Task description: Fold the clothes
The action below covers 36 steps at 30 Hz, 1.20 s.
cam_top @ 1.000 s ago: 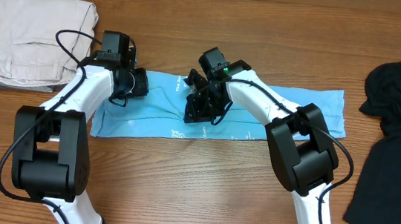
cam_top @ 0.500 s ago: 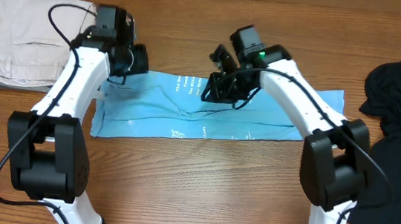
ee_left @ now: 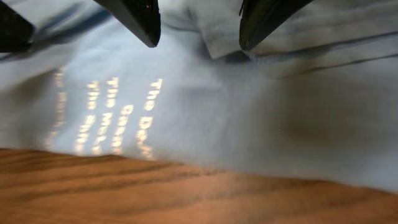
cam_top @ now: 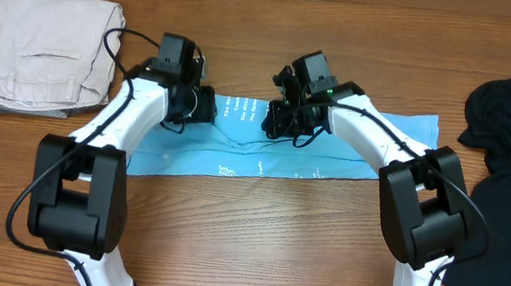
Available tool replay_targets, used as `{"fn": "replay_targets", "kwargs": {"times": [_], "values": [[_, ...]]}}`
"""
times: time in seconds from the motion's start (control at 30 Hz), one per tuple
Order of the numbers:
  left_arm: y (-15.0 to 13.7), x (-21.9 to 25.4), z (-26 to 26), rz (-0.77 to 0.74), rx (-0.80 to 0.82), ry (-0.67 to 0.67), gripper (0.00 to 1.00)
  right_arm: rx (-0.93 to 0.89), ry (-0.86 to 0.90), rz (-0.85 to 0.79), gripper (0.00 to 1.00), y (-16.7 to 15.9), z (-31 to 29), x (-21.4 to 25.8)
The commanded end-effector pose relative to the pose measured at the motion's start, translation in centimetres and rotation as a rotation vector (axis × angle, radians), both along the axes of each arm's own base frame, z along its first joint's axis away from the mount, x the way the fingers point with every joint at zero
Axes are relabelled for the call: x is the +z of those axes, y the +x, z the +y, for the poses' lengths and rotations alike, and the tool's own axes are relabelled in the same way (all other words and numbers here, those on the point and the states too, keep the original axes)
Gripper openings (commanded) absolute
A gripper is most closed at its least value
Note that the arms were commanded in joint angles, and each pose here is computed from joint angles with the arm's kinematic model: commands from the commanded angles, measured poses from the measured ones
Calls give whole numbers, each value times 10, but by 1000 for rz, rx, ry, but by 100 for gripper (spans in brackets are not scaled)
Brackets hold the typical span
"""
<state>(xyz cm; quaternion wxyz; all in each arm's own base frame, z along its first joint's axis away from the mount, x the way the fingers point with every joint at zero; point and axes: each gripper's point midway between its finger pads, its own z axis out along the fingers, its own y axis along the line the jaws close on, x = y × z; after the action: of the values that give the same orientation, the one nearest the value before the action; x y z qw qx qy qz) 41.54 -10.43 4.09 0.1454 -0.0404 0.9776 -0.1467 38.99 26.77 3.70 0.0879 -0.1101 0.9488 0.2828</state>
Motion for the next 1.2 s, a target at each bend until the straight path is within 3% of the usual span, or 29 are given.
{"fn": "replay_targets", "kwargs": {"times": [0.0,0.27,0.63,0.93,1.17], "values": [[-3,-22,8,27,8,37,45,-29,-16,25,11,-6,-3,-14],[-3,-53,8,72,8,44,47,-84,-34,87,9,-14,-9,-21],[-4,-54,7,75,4,38,48,-137,-90,198,9,-32,-20,-29],[-4,-54,7,76,5,38,50,-173,-172,366,14,-67,-36,-34],[-4,-54,7,76,4,39,52,-42,-33,259,9,-54,-12,9]]}}
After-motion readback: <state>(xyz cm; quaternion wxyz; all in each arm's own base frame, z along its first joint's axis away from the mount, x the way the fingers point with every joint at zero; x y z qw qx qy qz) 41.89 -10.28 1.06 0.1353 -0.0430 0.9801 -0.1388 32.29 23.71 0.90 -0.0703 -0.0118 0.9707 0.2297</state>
